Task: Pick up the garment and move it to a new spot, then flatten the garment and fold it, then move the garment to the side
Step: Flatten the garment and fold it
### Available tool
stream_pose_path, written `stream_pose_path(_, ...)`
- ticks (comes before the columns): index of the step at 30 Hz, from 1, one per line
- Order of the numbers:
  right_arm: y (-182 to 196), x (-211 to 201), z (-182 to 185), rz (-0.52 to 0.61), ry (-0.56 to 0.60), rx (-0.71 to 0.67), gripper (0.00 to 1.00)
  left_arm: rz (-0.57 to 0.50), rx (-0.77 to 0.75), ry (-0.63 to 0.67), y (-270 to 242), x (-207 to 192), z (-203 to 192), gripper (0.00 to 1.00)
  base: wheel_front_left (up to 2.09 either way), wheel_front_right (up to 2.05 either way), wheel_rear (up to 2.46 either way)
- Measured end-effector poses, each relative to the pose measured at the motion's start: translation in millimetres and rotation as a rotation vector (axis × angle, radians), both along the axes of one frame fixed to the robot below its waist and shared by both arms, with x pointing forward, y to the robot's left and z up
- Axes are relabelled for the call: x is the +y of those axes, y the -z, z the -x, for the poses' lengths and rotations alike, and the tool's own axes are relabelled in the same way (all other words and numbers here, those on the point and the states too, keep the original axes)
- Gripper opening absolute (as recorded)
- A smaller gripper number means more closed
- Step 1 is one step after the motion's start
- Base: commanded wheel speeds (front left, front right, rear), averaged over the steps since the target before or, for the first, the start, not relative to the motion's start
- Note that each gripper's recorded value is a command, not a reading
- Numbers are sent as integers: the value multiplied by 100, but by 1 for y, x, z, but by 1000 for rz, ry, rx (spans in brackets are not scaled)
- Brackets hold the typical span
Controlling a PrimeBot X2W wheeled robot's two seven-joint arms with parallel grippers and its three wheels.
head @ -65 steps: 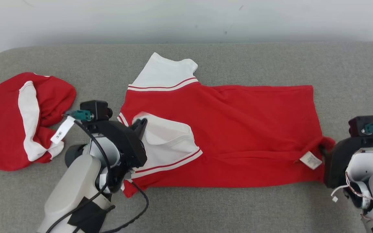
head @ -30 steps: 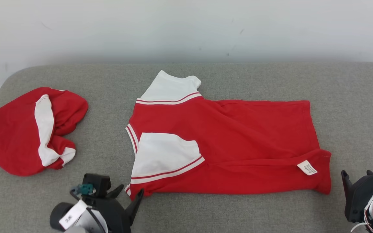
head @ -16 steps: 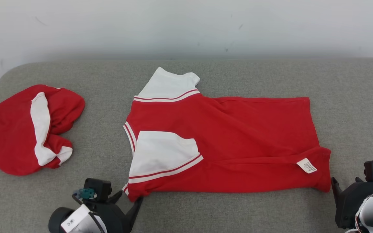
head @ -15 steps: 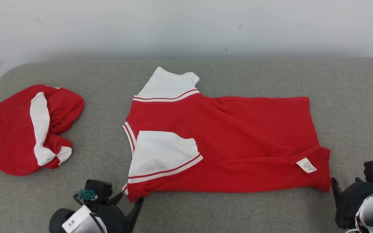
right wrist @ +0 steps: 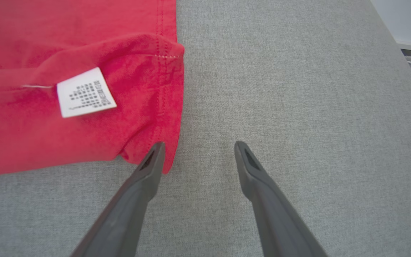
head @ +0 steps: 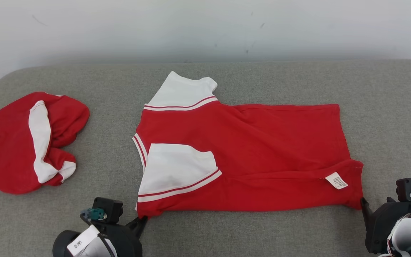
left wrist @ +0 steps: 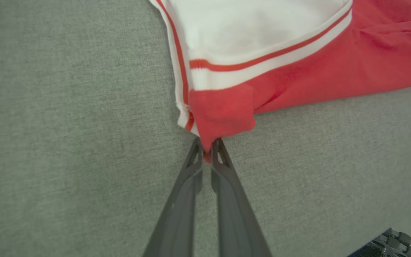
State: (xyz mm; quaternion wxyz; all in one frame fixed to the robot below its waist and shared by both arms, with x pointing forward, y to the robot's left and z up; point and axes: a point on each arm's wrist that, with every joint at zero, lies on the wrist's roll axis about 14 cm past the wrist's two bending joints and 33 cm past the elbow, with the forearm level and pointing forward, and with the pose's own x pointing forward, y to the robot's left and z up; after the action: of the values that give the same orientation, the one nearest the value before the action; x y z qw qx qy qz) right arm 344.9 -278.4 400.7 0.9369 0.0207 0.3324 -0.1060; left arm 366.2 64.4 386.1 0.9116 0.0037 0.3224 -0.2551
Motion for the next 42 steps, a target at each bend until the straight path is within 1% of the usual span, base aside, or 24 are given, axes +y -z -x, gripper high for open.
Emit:
stream_pose_path(10, 2, 4, 0, -4, -12, 12, 100, -3, 4, 0, 0, 1, 0, 0, 0, 0, 0)
stream_pose_path(17, 18, 15, 3, -53, -12, 56, 100, -1, 15, 3, 1, 1, 0, 0, 0, 0, 0)
stream_pose_path(22, 21, 25, -6, -78, -24, 59, 100, -1, 23, -3, 3, 3, 0, 0, 0, 0, 0)
stream_pose_path(28, 25, 32, -12, -108, -31, 69, 100, -4, 30, -9, 4, 5, 0, 2, 0, 0, 0)
stream_pose_path(29, 27, 32, -12, -108, -28, 77, 84, -3, 30, -10, 4, 5, 0, 3, 0, 0, 0)
stream_pose_path(30, 28, 31, -11, -107, -27, 81, 50, -4, 33, -10, 4, 5, 0, 3, 0, 0, 0)
stream_pose_path(32, 29, 30, -11, -106, -27, 86, 23, -2, 34, -12, 4, 6, 0, 4, 0, 0, 0)
stream_pose_path(33, 29, 30, -11, -106, -27, 87, 16, 1, 35, -14, 4, 6, 0, 4, 0, 0, 0)
stream_pose_path(34, 30, 31, -11, -106, -27, 88, 4, 1, 35, -15, 4, 6, 0, 4, 0, 0, 0)
stream_pose_path(35, 30, 30, -11, -106, -26, 90, 0, 1, 35, -15, 4, 6, 0, 4, 0, 0, 0)
stream_pose_path(40, 31, 30, -11, -105, -29, 87, 0, -3, 31, -23, 3, 8, -1, 4, 0, 0, 0)
stream_pose_path(42, 30, 29, -11, -104, -32, 84, 0, -4, 26, -23, 2, 9, -1, 0, 0, 0, 0)
